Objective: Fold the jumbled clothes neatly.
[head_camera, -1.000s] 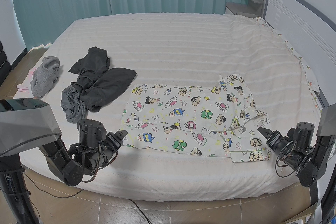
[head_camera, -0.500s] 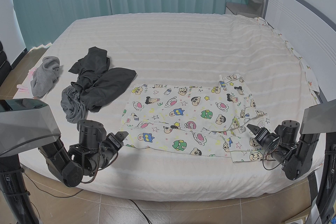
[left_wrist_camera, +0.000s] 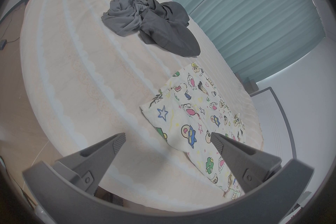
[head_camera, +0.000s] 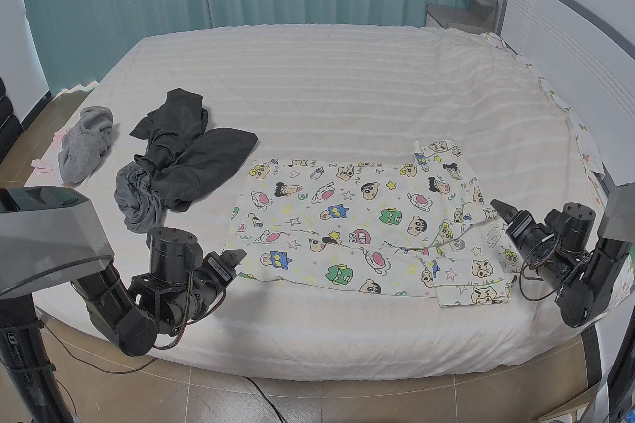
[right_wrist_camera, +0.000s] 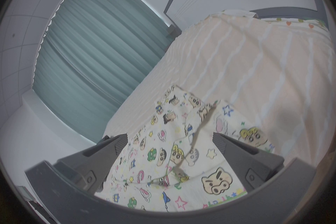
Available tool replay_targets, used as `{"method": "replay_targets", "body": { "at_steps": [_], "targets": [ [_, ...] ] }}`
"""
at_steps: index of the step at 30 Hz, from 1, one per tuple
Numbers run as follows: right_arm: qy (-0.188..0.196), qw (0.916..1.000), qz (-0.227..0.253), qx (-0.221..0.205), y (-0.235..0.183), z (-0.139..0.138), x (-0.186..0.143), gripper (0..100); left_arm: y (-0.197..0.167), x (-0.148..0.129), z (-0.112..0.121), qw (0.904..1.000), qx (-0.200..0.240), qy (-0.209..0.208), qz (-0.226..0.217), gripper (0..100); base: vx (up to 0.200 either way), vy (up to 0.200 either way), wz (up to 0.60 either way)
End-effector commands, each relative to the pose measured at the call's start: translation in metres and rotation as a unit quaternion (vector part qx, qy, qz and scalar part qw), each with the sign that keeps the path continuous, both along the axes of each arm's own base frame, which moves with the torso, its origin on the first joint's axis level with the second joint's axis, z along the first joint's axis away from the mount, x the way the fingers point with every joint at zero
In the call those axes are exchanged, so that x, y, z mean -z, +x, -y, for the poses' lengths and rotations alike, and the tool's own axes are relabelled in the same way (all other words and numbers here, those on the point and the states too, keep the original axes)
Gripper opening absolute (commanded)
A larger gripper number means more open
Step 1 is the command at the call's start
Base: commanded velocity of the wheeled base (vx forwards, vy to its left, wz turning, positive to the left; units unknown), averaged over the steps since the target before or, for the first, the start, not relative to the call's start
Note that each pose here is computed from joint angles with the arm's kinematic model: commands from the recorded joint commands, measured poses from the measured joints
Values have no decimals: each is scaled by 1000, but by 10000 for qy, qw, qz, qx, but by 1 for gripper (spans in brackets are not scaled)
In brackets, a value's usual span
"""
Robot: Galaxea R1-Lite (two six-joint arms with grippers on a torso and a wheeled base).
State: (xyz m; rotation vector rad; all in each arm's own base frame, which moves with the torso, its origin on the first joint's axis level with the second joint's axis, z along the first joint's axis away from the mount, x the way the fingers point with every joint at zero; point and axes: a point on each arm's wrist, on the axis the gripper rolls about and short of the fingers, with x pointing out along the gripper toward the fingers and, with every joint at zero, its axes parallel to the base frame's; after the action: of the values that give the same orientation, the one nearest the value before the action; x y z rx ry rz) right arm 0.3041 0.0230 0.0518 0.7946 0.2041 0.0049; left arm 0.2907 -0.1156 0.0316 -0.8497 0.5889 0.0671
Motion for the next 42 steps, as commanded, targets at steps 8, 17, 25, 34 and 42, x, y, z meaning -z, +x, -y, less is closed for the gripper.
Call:
{"method": "replay_targets", "body": {
  "at_steps": [8,17,25,34,42],
  "targets": [
    [102,9994,323,63,-7,5,-20,100,-5,0,7,9999,150,9,-16,100,200,0,0],
    [101,9995,300,55,-7,4,-19,100,-5,0,8,9999,168,15,-23,100,200,0,0],
    [100,9995,285,48,-8,4,-18,100,-6,2,9,9998,181,25,-42,100,0,0,0],
    [100,9996,269,17,-8,2,-17,100,-7,3,9,9998,201,23,-68,100,0,0,0],
    [100,9996,269,10,-8,1,-17,100,-6,3,9,9998,188,34,-72,100,0,0,0]
  ]
}}
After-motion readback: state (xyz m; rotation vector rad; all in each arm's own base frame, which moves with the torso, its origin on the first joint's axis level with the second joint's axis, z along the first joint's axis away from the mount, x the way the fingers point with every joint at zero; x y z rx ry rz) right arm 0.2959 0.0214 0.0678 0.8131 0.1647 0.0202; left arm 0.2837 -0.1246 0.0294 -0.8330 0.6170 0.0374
